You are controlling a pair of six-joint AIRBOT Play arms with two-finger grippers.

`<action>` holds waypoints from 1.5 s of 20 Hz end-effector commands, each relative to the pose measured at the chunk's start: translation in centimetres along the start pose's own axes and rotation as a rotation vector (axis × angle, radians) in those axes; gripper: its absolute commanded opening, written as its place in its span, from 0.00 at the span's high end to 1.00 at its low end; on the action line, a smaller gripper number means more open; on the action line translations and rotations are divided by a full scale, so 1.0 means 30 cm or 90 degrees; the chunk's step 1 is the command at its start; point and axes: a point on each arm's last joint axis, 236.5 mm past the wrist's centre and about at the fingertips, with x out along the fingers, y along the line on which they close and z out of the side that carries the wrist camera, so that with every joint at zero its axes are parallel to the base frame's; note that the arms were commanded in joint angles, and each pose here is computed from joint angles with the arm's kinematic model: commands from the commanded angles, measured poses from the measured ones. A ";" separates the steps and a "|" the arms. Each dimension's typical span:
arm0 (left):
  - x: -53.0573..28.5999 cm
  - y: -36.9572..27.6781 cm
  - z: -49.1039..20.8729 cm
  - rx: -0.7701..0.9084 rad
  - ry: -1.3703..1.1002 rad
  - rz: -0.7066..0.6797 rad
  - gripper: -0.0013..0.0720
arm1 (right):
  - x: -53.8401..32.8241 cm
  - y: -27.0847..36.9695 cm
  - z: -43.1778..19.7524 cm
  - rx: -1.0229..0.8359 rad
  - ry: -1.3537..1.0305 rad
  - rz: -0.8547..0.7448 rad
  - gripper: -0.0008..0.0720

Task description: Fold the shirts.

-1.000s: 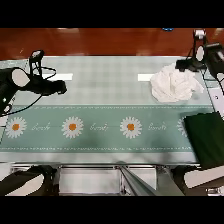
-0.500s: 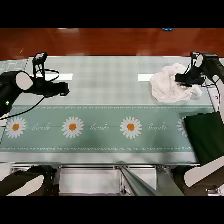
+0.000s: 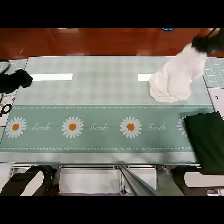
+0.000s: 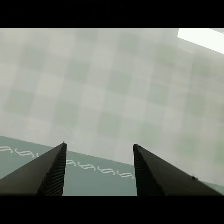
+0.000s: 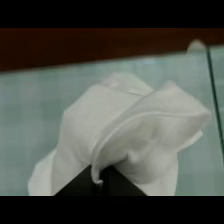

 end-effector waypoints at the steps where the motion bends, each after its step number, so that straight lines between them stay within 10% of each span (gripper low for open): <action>1: -0.123 -0.092 -0.008 0.010 -0.025 -0.052 0.29 | -0.391 0.164 0.273 -0.048 -0.197 0.055 0.96; 10: 0.046 -0.370 -0.503 0.071 0.157 -0.209 0.29 | -1.029 0.760 0.368 -0.139 -0.456 0.328 0.96; 18: 0.094 -0.306 -0.561 0.084 0.152 -0.182 0.29 | -1.153 1.108 0.125 -0.212 -0.382 0.487 0.96; 26: 0.034 -0.114 -0.552 0.039 0.171 -0.107 0.29 | -0.396 0.903 -0.744 -0.381 0.217 0.225 0.96; 30: 0.032 -0.162 -0.665 0.011 0.249 -0.145 0.29 | -0.132 0.665 -1.035 -0.269 0.347 0.098 0.96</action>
